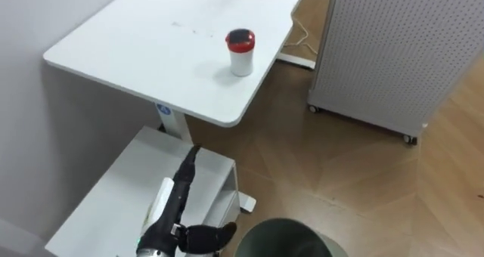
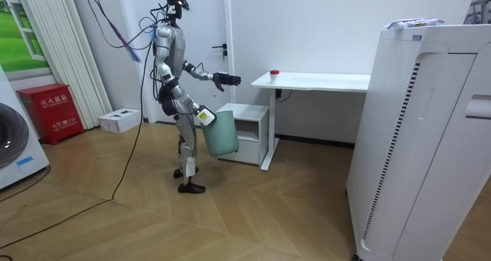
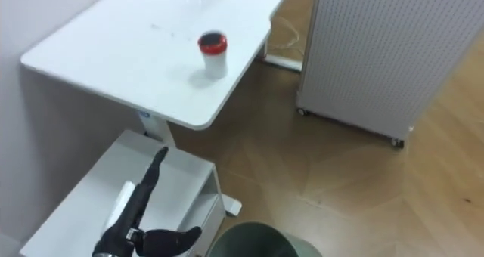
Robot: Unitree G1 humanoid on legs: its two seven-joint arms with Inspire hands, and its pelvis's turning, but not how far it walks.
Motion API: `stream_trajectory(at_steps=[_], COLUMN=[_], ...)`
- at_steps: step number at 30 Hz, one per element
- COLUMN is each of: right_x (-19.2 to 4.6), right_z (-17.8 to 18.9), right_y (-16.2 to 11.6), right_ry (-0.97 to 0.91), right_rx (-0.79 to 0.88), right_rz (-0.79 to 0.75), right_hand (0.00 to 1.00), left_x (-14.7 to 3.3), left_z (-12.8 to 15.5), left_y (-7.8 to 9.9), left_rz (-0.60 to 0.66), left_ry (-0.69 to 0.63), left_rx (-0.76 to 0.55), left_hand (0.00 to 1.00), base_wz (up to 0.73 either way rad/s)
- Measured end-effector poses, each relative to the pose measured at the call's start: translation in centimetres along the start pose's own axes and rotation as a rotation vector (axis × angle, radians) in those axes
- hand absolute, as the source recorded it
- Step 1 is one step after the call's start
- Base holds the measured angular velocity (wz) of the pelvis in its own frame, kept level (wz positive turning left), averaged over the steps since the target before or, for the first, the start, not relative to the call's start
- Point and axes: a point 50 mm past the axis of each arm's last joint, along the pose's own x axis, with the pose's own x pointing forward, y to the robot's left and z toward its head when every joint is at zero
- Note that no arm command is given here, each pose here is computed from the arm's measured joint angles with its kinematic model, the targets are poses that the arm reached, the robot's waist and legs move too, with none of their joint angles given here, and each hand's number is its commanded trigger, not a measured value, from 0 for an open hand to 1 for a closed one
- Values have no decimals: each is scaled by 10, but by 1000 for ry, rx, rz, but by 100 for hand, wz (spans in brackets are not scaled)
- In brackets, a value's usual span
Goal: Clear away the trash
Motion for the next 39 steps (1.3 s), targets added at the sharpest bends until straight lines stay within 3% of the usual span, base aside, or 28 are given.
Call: stream_trajectory(at_steps=[5,13,27,39], right_x=[-6,-10,-12,-12], right_z=[-8,-11,-16,-4], right_y=[-3,3,8,0], right_ry=[6,6,21,-25], right_rx=[44,60,63,4], right_rz=[-47,-47,-23,45], right_hand=[100,100,100,100], left_x=[0,-1,-1,-10], left_z=[7,-1,16,9], left_y=[5,38,44,51], left_rz=[73,273,339,421], left_ry=[-42,-16,-79,-47], left_rx=[7,34,-28,-23], left_hand=[0,0,0,0], base_wz=[-15,-72,-41,-28])
